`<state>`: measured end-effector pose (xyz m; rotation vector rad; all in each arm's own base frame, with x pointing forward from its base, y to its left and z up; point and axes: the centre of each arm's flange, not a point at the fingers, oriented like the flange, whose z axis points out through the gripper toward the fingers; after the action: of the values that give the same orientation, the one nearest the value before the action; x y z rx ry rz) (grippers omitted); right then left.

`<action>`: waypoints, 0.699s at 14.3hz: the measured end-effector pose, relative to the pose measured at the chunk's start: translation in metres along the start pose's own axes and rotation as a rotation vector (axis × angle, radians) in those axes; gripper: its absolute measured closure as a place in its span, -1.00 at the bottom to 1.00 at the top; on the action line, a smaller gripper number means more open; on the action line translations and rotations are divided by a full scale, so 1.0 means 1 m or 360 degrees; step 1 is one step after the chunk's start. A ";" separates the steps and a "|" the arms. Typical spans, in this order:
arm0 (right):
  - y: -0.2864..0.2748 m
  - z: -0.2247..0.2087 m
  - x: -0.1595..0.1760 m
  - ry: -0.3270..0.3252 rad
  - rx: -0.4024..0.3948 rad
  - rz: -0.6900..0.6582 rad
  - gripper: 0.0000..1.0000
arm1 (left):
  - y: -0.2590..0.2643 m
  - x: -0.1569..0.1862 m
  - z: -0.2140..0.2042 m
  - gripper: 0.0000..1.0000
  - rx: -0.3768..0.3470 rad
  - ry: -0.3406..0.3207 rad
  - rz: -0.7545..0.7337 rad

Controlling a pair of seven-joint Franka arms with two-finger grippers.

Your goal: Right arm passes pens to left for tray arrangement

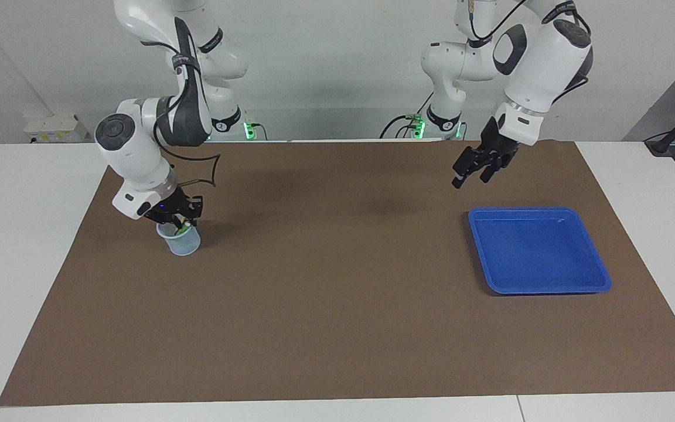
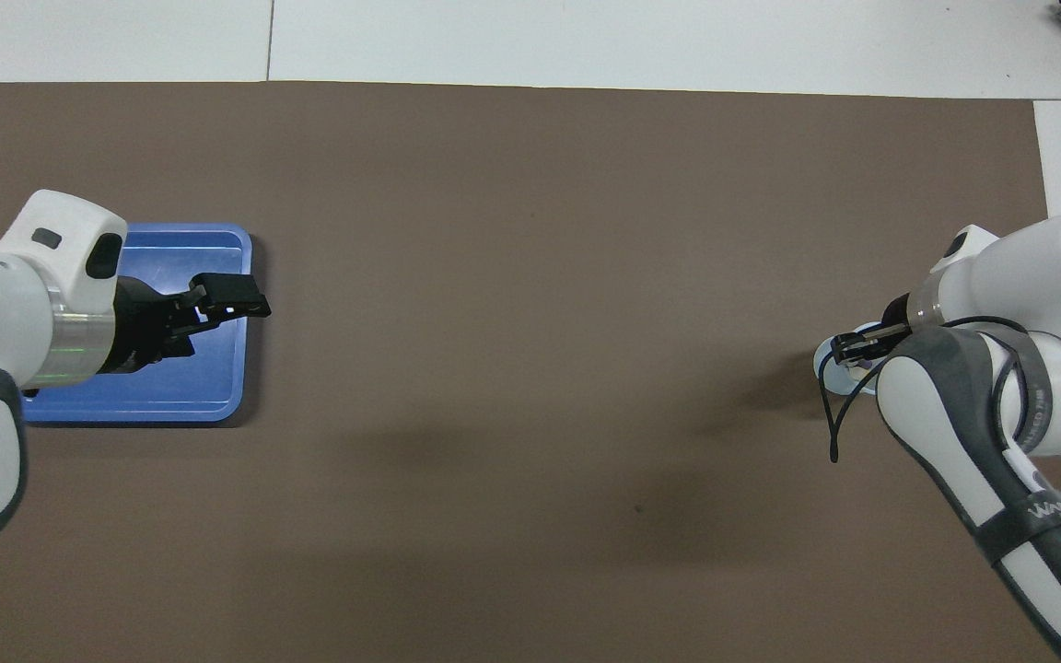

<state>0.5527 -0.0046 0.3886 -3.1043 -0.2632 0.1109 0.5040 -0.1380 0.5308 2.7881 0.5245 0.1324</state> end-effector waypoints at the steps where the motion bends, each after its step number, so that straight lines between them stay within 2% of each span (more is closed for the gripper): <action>1: 0.000 -0.004 0.001 0.0011 0.0000 0.0002 0.45 | 0.005 -0.006 0.004 -1.00 -0.0032 -0.0016 -0.0032; 3: 0.001 -0.006 0.001 0.0011 -0.0002 -0.0002 0.48 | 0.009 -0.011 0.005 -1.00 -0.0109 -0.0053 -0.0106; 5: 0.002 -0.014 0.004 -0.0002 -0.0012 -0.0028 0.63 | 0.008 -0.012 0.004 -1.00 -0.0178 -0.0072 -0.0181; 10: 0.007 -0.048 0.004 -0.0114 -0.0093 -0.0156 0.63 | 0.024 -0.029 0.012 -1.00 -0.0259 -0.0073 -0.0322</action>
<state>0.5618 -0.0118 0.4357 -3.1418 -0.4278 0.2168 0.4867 -0.1736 0.5255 2.5572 0.7447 0.0632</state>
